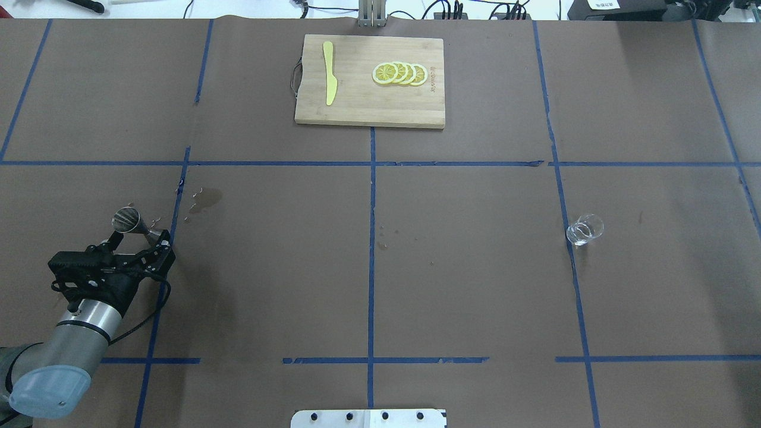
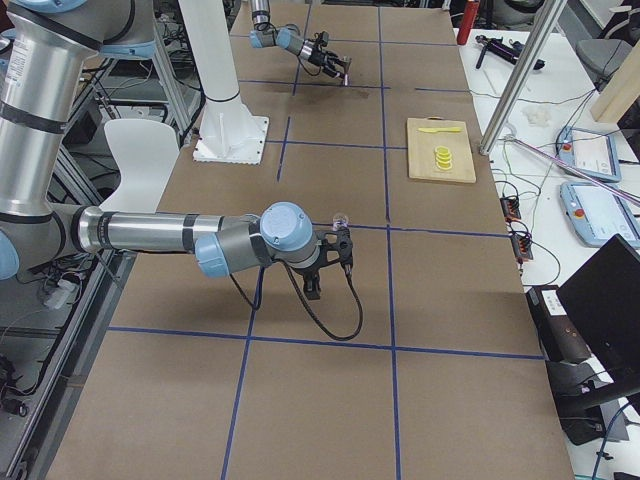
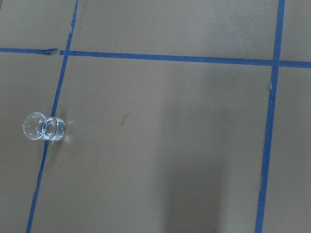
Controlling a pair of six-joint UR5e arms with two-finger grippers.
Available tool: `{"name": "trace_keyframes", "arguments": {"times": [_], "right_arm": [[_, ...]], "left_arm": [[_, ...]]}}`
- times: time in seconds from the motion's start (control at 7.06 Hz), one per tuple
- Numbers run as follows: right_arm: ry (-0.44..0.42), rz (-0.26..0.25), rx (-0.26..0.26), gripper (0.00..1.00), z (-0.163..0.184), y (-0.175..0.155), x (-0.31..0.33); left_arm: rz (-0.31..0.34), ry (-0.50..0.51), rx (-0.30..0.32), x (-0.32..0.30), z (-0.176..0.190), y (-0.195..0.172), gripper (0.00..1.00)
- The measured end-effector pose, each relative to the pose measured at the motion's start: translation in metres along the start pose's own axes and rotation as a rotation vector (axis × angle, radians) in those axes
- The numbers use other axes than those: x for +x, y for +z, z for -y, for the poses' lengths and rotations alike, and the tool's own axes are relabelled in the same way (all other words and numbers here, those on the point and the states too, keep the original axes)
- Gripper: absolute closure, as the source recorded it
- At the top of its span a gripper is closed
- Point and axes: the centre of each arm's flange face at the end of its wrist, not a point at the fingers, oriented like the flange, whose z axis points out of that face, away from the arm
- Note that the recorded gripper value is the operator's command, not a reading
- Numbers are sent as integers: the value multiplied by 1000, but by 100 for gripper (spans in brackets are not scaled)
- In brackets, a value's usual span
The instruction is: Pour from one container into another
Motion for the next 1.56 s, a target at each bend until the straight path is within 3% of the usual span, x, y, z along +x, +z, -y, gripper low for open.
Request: {"name": "trace_keyframes", "arguments": {"times": [0.14,0.28,1.13,1.28,1.56], "right_arm": [[-1,0,1,0,0,0,0],[-2,-1,2,0,0,0,0],[-4,-3,3,0,0,-1,-1],[-5,-3,4,0,0,-1,-1],[-5,-4,4,0,0,-1,-1]], "left_arm": [[3,-3,-1,0,-4,2,29],[4,-6,-2,0,-5,3,34],[4,-6,-2,0,-6,4,36],[5,-4,-2,-1,-6,4,44],[5,-4,-2,-1,-6,4,71]]}}
